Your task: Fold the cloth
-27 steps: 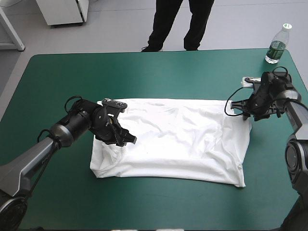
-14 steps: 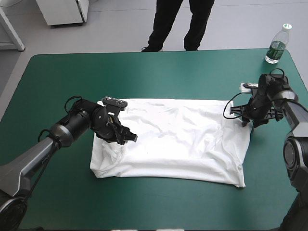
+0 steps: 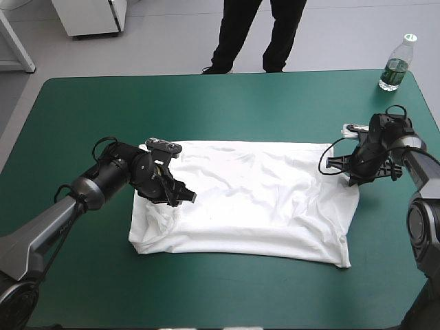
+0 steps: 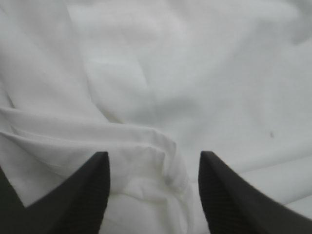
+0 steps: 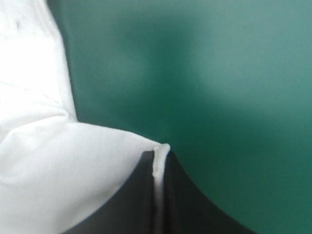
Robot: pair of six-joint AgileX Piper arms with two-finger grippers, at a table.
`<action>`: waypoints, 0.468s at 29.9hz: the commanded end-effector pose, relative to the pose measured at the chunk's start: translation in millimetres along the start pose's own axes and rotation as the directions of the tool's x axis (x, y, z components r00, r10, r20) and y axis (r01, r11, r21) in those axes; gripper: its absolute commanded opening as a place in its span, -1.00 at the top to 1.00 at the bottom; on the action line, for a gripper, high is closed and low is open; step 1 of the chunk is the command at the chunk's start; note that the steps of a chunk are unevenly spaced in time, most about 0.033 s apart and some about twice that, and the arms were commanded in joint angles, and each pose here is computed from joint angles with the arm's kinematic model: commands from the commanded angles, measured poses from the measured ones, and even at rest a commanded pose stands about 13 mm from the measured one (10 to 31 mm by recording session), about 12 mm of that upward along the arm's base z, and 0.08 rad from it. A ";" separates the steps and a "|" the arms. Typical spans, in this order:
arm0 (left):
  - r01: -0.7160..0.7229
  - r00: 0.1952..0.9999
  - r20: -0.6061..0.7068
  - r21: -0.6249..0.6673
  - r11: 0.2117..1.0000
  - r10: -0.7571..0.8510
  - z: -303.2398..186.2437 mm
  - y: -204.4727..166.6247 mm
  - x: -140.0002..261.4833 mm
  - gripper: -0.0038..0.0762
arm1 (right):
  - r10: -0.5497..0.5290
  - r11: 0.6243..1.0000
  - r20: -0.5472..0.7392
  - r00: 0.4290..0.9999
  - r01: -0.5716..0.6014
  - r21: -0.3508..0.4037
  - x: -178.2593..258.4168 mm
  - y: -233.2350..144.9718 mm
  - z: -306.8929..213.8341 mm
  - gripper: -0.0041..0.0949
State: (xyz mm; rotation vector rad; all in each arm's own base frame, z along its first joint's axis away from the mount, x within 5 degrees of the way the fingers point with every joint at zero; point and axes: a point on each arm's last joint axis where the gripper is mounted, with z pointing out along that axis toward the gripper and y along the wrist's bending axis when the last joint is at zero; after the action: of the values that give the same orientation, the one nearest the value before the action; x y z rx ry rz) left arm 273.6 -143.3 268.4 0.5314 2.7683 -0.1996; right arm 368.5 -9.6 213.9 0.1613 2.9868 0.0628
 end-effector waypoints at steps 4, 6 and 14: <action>-0.014 0.993 0.117 0.016 1.000 0.012 -21.9 -4.4 -8.6 -0.11 | -0.006 1.000 0.090 0.996 0.007 -0.010 4.2 -0.7 -38.6 0.94; -0.005 0.991 0.130 0.020 1.000 0.002 -22.1 -4.6 -9.8 -0.11 | -0.008 1.000 0.110 0.994 0.010 -0.024 7.7 0.7 -50.2 0.94; 0.000 0.991 0.136 0.024 1.000 -0.003 -22.1 -4.9 -10.4 -0.11 | -0.068 0.982 0.207 0.976 0.102 -0.157 22.7 32.5 -89.3 0.94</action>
State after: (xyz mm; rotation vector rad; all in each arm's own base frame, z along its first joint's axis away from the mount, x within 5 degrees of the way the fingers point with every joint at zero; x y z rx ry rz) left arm 276.3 -144.5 269.6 0.5281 2.7338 -0.2090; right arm 345.3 9.1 269.5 0.0759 2.8651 0.2161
